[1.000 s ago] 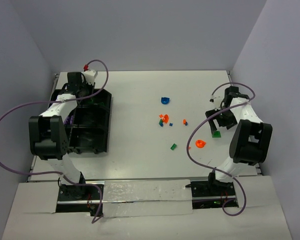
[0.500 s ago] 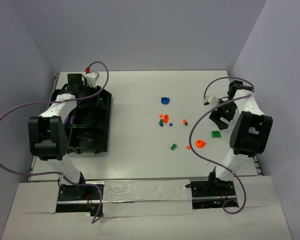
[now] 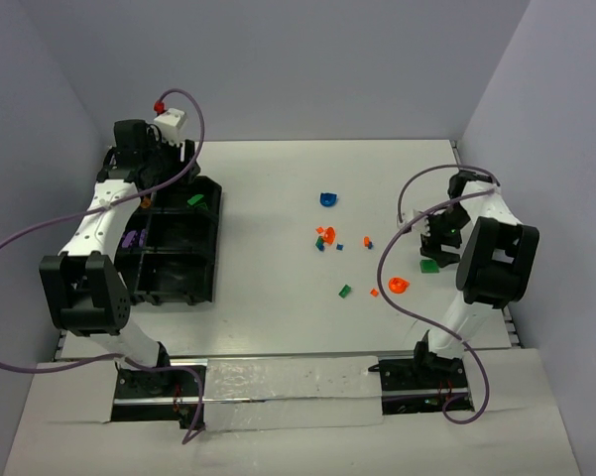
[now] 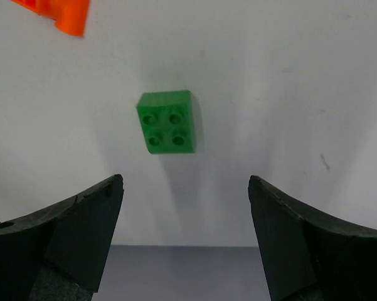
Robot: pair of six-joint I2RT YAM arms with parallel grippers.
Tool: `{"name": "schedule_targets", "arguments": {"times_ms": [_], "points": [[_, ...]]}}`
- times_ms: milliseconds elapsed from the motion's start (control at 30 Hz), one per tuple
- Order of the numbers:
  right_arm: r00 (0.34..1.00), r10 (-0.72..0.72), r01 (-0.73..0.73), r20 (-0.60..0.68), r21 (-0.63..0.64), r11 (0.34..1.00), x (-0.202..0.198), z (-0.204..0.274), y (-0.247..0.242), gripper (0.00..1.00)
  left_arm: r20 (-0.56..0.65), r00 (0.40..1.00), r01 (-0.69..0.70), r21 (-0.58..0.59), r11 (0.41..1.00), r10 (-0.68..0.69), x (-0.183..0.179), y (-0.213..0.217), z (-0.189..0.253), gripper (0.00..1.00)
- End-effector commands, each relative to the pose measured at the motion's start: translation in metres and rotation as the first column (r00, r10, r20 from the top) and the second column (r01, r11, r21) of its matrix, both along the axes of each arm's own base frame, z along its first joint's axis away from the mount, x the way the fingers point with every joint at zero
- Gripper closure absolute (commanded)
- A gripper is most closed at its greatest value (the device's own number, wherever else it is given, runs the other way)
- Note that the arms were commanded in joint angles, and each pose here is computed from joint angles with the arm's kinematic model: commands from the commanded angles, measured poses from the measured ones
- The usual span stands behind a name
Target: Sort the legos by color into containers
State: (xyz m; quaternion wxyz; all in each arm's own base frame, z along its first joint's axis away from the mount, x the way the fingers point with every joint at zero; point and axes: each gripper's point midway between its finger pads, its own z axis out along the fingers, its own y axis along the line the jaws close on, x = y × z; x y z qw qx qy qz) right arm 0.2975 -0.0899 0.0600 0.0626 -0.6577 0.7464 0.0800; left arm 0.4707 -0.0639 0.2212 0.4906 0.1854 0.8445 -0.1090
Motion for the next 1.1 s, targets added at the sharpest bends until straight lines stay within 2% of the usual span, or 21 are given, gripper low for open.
{"name": "schedule_targets", "arguments": {"times_ms": [0,233,533,600,800,900,1000,1067], "points": [[0.997,0.076,-0.075,-0.021,0.027,0.997,-0.012,-0.008,0.013,0.13,0.050,0.999,0.014,-0.041,0.999,-0.012,-0.004,-0.007,0.028,0.28],[0.999,0.029,-0.028,-0.035,0.037,0.999,-0.008,-0.029,0.017,0.14,0.057,0.998,0.015,-0.042,0.999,-0.013,-0.004,-0.007,0.030,0.27],[1.000,0.024,-0.024,-0.001,0.037,0.999,-0.002,-0.050,0.021,0.23,0.061,0.998,0.020,-0.036,0.999,-0.017,-0.003,-0.008,0.029,0.27],[1.000,0.024,-0.024,0.000,0.040,0.999,-0.004,-0.054,0.022,0.30,0.061,0.998,0.018,-0.033,0.999,-0.016,-0.003,-0.008,0.028,0.27],[0.998,0.059,-0.062,0.037,0.060,0.996,-0.011,-0.051,0.030,0.60,0.076,0.996,0.054,-0.052,0.997,-0.050,-0.008,-0.014,0.034,0.30],[0.994,0.052,-0.064,0.092,0.129,0.990,0.004,-0.012,0.051,0.78,0.117,0.988,0.110,-0.103,0.989,-0.098,-0.016,-0.026,0.049,0.32],[0.991,-0.015,-0.017,0.136,0.231,0.973,0.028,0.026,0.082,0.95,0.148,0.982,0.141,-0.178,0.974,-0.115,-0.020,-0.037,0.064,0.32],[0.981,-0.100,0.039,0.167,0.338,0.940,0.052,0.062,0.114,1.00,0.138,0.984,0.147,-0.273,0.951,-0.113,-0.024,-0.048,0.074,0.32]]}}
